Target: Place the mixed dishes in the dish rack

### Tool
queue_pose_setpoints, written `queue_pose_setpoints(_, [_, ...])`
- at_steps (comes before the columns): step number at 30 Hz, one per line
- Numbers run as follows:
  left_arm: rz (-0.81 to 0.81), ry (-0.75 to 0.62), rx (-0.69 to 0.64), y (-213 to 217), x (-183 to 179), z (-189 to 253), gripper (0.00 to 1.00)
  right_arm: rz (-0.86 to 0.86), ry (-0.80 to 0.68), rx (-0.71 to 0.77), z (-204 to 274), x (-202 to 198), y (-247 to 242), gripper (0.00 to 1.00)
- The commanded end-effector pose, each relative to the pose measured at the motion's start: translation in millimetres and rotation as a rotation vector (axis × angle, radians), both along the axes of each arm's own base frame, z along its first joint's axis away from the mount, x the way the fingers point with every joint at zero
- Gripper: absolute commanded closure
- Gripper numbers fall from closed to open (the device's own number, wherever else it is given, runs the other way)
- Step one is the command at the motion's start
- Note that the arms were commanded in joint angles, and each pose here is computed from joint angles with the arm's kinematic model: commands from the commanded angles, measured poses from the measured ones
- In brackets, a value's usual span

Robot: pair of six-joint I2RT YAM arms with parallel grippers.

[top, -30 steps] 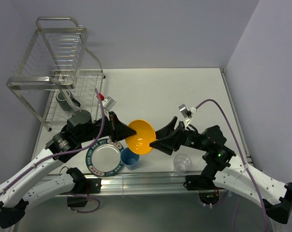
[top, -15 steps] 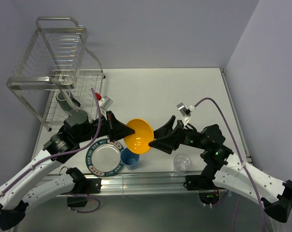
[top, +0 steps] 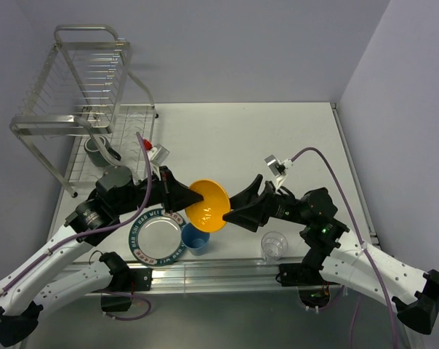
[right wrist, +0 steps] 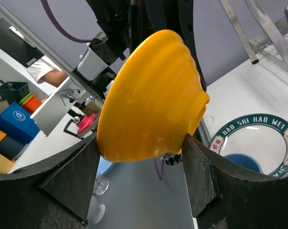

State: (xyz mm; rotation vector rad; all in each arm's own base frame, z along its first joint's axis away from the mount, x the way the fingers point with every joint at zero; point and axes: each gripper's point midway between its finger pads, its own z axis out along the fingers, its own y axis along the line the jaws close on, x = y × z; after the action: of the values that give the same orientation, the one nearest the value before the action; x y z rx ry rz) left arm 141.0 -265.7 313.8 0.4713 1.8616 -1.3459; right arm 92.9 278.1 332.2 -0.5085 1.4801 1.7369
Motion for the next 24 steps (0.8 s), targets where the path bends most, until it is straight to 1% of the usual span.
queue_pose_setpoints(1, [0.008,-0.030,-0.044,-3,3,18,0.73,0.060,-0.076,0.059,17,-16,-3,1.00])
queue_pose_setpoints(2, [0.016,-0.029,-0.044,-3,4,18,0.69,0.054,-0.078,0.056,16,-15,-3,1.00])
queue_pose_setpoints(3, [0.021,-0.031,-0.045,-1,4,18,0.59,0.047,-0.080,0.057,17,-15,-4,1.00])
queue_pose_setpoints(6, [0.031,-0.040,-0.047,1,4,19,0.44,0.036,-0.075,0.045,13,-13,-5,1.00])
queue_pose_setpoints(11, [0.043,-0.043,-0.047,4,6,19,0.34,0.021,-0.071,0.039,11,-11,-5,1.00])
queue_pose_setpoints(12, [0.046,-0.042,-0.043,4,7,18,0.30,0.015,-0.071,0.037,12,-10,-5,1.00])
queue_pose_setpoints(15, [0.054,-0.041,-0.035,5,8,16,0.24,0.003,-0.068,0.025,8,-8,-5,1.00])
queue_pose_setpoints(18, [0.082,-0.041,-0.017,10,11,12,0.20,-0.021,-0.059,0.003,5,-3,-4,1.00])
queue_pose_setpoints(20, [0.129,-0.043,0.004,17,15,10,0.18,-0.043,-0.064,-0.021,1,3,-2,1.00])
queue_pose_setpoints(22, [0.172,-0.057,0.021,26,18,10,0.13,-0.056,-0.064,-0.048,-2,8,1,1.00])
queue_pose_setpoints(24, [0.258,-0.070,0.045,41,23,12,0.09,-0.075,-0.056,-0.079,-6,16,5,1.00])
